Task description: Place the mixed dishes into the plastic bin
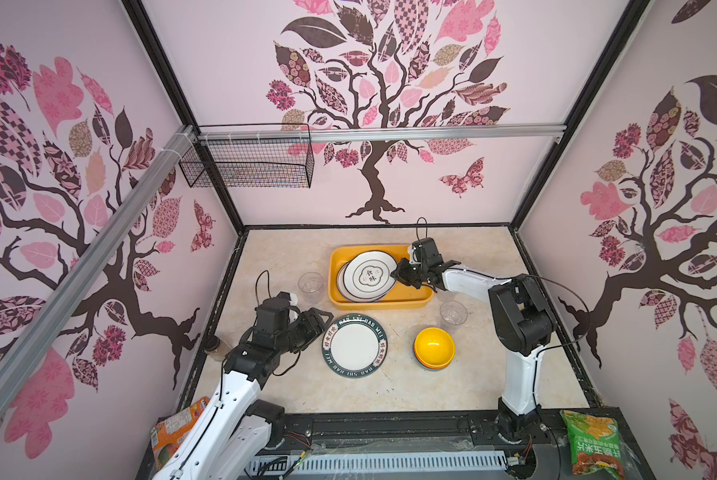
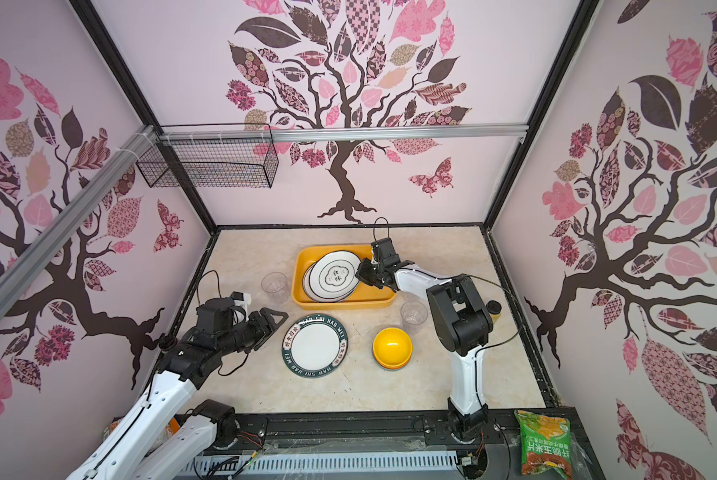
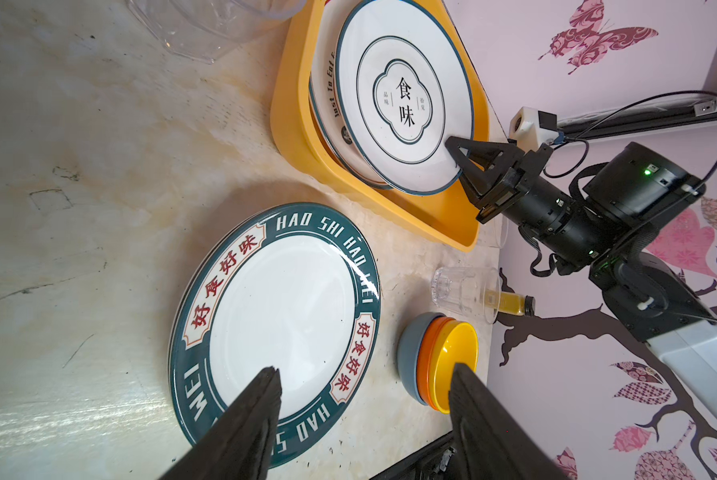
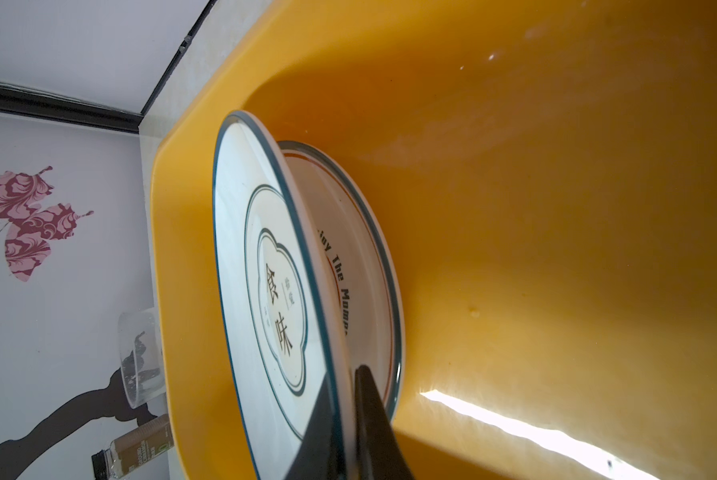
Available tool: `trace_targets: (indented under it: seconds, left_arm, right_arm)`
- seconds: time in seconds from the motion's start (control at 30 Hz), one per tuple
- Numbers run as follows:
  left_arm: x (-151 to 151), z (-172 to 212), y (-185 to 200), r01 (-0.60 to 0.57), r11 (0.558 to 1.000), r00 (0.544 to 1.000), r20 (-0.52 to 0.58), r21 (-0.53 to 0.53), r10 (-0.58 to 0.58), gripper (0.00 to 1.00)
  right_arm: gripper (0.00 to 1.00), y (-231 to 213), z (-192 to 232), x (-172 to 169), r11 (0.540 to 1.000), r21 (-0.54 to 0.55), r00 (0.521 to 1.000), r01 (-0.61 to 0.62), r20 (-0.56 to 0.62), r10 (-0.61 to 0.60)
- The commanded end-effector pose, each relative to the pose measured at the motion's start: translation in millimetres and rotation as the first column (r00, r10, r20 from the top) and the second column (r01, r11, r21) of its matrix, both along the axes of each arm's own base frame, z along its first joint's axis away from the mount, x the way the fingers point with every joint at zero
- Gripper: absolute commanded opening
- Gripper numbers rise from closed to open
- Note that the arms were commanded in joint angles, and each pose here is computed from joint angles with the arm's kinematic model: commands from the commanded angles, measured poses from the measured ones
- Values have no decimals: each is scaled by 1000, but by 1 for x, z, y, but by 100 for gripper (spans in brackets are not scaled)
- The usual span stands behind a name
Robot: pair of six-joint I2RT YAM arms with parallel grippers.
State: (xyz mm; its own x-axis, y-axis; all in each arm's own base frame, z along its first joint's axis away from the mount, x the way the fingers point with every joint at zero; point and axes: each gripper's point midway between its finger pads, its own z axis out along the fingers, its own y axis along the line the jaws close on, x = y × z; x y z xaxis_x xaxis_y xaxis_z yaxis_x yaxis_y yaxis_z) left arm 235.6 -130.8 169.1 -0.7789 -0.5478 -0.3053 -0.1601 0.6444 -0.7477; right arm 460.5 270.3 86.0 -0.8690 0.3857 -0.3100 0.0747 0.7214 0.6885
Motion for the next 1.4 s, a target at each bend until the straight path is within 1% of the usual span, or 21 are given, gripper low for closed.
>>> trace_targets:
  seconds: [0.0, 0.77, 1.03, 1.13, 1.37]
  left_arm:
    - [-1, -9, 1, -3, 1000, 1000, -14, 1, 3, 67]
    - [-3, -15, 4, -16, 1000, 1000, -27, 0, 16, 67]
    - [-3, -18, 4, -16, 1000, 999, -36, -3, 16, 67]
    - [-3, -18, 4, -16, 1000, 999, -38, -4, 16, 67]
    - [-4, -18, 5, -20, 1000, 999, -36, -7, 20, 67]
  right_arm:
    - [0, 9, 11, 18, 999, 47, 999, 3, 38, -5]
    - [0, 17, -7, 27, 996, 83, 1000, 16, -3, -16]
    - [0, 17, -14, 27, 997, 72, 1000, 19, -17, -17]
    - [11, 16, -18, 25, 998, 64, 999, 18, -29, -17]
    - [21, 11, -24, 20, 1000, 25, 999, 16, -50, -15]
